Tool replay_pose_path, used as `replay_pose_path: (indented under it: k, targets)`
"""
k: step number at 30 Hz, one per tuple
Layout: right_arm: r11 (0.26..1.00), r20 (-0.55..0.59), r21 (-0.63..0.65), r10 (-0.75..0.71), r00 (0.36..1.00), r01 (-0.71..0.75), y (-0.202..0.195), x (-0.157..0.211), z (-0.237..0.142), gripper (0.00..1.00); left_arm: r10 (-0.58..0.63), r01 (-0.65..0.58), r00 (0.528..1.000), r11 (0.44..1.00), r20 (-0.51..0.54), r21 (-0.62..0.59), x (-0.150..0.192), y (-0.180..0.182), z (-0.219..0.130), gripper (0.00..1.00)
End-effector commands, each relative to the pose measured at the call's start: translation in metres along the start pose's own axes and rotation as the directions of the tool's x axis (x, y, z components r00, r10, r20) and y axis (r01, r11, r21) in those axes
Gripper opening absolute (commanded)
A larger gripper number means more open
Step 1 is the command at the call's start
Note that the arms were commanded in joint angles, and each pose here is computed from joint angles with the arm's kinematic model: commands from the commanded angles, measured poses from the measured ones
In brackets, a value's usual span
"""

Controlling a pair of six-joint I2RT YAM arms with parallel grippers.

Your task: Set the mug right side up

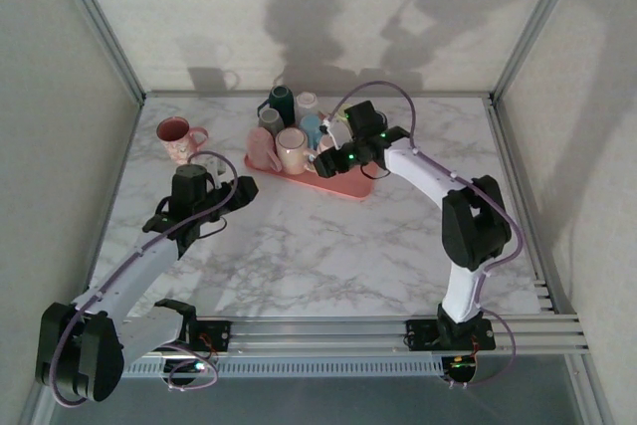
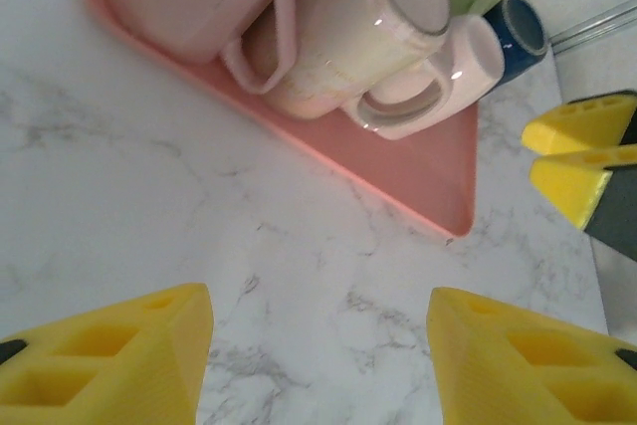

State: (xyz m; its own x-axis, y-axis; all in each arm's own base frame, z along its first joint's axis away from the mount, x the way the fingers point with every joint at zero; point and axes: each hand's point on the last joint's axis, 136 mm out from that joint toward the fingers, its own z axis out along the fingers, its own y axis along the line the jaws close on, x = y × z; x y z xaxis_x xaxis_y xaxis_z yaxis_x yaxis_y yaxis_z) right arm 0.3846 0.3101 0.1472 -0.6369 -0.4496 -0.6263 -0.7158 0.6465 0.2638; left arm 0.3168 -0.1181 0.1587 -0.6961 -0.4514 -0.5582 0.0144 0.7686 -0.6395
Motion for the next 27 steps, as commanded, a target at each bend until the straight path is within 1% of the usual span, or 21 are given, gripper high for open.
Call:
replay_pose_path:
  k: [1,6,13,17,20,27]
  targets:
    - [0.999,0.023,0.016,-0.040,0.999,0.039,0.002,-0.019,0.008,0.58,-0.032,0.031,0.999,0.999,-0.037,-0.036,0.010,0.012,-0.004,0.59]
    - [0.996,0.006,0.065,-0.065,0.998,0.064,-0.004,-0.026,0.025,0.59,-0.041,0.040,0.998,0.999,-0.041,-0.037,0.015,0.018,-0.005,0.59]
    - [0.988,-0.002,0.119,-0.098,0.995,0.098,-0.009,-0.034,0.039,0.61,-0.055,0.055,0.998,0.998,-0.011,-0.037,0.011,0.021,-0.007,0.59]
    - [0.981,-0.015,0.149,-0.125,0.992,0.126,-0.011,-0.035,0.047,0.62,-0.054,0.055,0.998,0.996,0.021,-0.071,0.006,0.026,-0.013,0.58]
    - [0.977,-0.019,0.163,-0.133,0.991,0.135,-0.014,-0.035,0.052,0.63,-0.055,0.058,0.998,0.997,0.037,-0.060,0.003,0.025,-0.017,0.58]
    - [0.966,-0.025,0.205,-0.158,0.987,0.159,-0.022,-0.038,0.065,0.64,-0.062,0.064,0.997,0.996,0.034,-0.066,0.003,0.028,-0.018,0.59]
